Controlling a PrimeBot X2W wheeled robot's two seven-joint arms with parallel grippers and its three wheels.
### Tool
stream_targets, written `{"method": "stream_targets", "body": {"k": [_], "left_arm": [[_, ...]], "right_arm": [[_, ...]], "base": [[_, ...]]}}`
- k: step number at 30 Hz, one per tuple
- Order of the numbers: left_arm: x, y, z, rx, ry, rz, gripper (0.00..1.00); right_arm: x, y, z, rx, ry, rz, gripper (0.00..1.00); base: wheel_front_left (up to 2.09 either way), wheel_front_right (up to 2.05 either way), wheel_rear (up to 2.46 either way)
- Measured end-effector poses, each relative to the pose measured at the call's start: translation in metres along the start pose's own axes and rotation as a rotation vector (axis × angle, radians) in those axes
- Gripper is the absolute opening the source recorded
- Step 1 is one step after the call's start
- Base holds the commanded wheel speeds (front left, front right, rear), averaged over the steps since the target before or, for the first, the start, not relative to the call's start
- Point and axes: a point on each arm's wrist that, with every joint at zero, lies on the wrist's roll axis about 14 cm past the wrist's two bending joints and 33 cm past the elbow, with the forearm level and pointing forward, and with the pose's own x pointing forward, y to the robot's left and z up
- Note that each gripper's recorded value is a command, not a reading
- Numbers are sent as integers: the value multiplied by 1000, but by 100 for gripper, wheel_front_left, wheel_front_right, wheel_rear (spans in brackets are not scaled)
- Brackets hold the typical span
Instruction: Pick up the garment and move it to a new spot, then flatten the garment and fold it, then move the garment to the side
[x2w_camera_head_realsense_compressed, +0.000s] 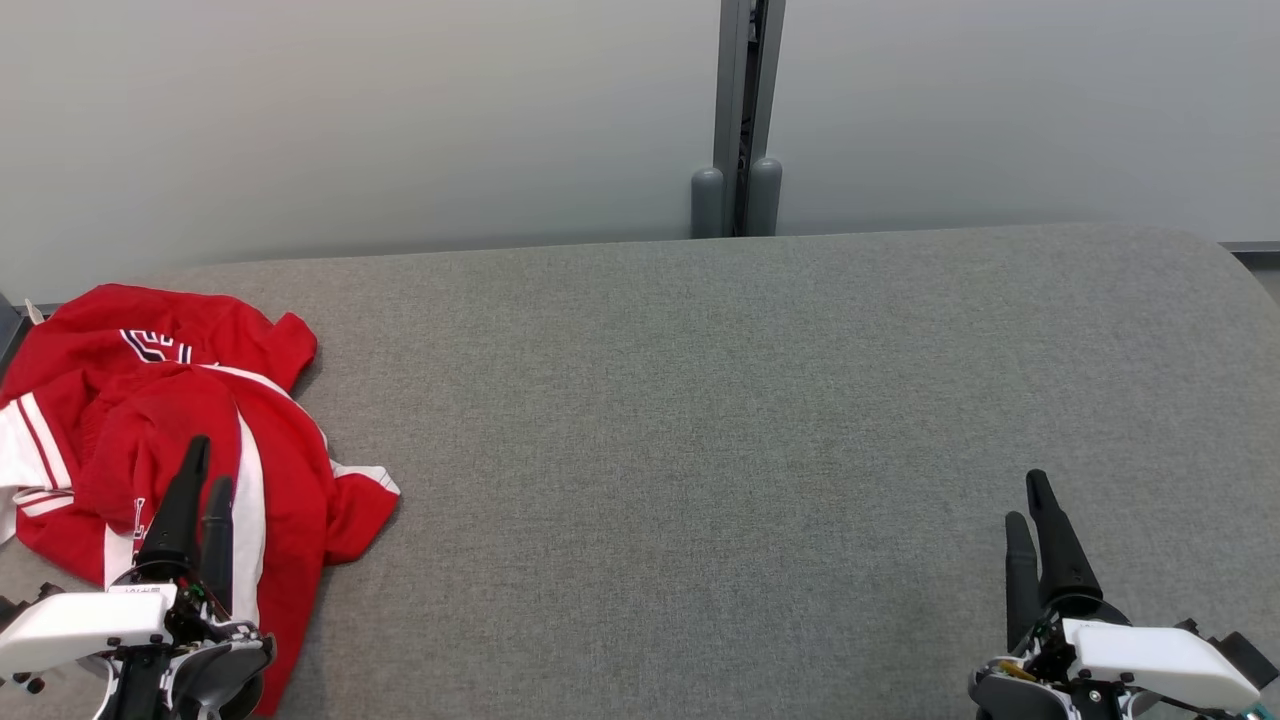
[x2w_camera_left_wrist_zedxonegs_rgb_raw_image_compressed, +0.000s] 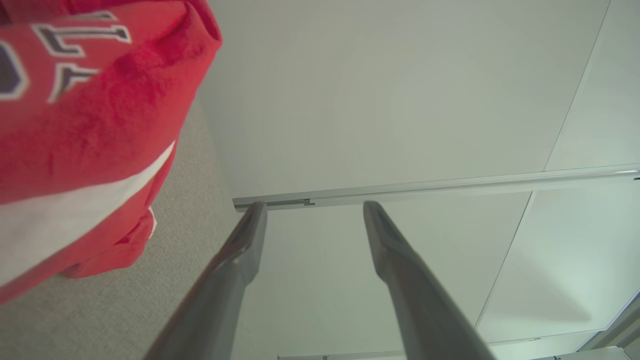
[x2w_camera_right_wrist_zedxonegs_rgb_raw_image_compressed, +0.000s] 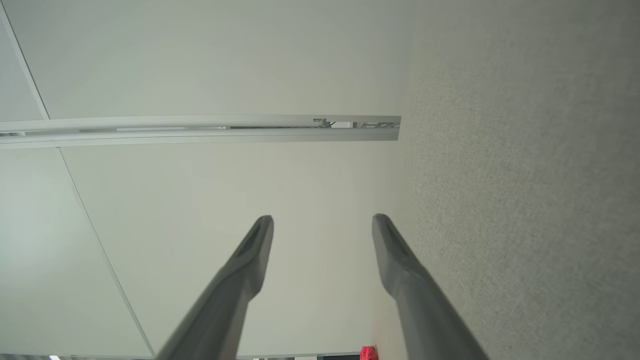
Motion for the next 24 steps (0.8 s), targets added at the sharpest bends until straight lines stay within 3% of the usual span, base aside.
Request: {"method": "stream_targets", "body": {"k": [13,24], "left_arm": [[1,-6,-4,112,-39,-7,100],[2,-13,-9,299,-58,-14,100]], "right_arm": [[3,21,-9,-63,43,75,100],[6,38,-9,-197,60,149,100]], "base": [[0,0,0],[0,0,0]]}}
